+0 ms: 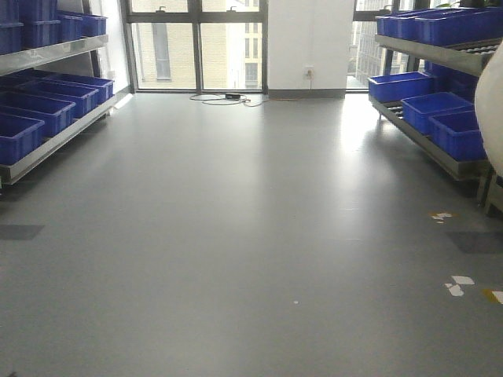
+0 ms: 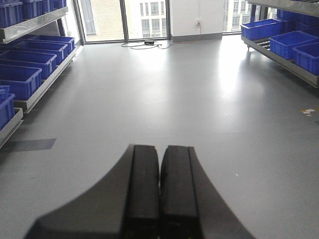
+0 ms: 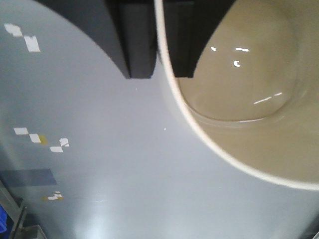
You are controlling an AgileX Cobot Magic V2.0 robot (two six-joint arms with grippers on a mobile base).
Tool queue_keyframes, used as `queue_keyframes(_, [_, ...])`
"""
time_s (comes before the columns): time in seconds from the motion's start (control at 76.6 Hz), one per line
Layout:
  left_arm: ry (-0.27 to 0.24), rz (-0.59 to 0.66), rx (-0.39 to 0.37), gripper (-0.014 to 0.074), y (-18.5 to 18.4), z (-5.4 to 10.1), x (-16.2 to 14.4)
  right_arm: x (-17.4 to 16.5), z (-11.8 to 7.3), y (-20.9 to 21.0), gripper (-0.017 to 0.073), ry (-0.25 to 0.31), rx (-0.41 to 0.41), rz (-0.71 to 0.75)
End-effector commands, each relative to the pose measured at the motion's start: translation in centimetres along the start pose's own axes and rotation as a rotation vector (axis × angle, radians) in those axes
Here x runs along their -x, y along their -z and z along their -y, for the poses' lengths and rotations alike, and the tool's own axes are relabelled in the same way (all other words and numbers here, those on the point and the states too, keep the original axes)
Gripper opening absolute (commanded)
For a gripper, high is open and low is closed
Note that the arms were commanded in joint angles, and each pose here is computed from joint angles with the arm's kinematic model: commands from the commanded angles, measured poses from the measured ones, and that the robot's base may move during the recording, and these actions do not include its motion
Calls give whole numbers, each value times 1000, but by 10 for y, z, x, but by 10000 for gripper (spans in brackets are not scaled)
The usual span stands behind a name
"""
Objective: Move white bin to right shelf second layer
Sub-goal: 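Drive the base past the crate racks toward the roller shelf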
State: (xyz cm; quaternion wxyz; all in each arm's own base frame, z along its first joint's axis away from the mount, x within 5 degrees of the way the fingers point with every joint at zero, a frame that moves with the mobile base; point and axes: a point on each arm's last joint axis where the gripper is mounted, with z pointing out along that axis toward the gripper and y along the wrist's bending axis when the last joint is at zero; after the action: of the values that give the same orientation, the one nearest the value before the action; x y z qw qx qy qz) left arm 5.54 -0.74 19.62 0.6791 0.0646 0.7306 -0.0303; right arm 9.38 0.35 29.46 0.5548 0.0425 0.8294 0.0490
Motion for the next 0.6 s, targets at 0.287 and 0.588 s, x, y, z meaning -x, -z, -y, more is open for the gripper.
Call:
queue_keyframes(0.287, [5, 63, -1, 85, -1, 0, -4, 18, -2, 5, 29, 3, 11, 123])
queue_keyframes(0.588, [5, 63, -1, 85, -1, 0, -4, 18, -2, 5, 29, 3, 11, 123])
